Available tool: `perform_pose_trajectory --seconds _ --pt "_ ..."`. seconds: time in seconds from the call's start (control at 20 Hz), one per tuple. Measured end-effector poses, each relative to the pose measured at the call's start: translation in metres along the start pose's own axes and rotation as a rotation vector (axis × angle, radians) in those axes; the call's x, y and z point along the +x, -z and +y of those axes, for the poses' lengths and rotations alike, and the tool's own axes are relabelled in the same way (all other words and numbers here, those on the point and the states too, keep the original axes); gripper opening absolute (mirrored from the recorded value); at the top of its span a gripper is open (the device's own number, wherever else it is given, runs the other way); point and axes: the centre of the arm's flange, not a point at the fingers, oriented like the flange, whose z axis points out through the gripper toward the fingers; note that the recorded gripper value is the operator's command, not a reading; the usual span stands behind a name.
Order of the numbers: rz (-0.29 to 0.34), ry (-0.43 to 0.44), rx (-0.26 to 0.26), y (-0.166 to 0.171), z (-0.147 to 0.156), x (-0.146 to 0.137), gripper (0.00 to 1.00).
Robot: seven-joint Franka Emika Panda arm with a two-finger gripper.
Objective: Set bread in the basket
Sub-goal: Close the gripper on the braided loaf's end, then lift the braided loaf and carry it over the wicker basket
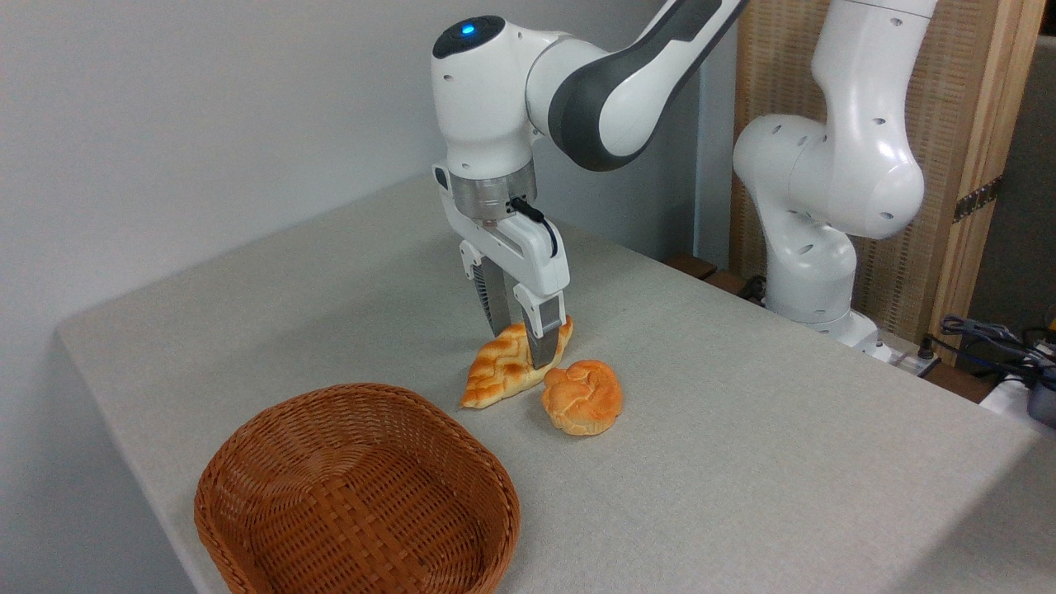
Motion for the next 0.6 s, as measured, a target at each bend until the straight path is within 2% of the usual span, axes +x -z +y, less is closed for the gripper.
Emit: perform_pose_trajectory --seconds 0.4,0.6 --pt "0.007 -0.008 0.010 0.006 -0.002 0.003 0.30" --pt "-0.020 -0.015 -0.023 0.047 -0.004 0.013 0.31"
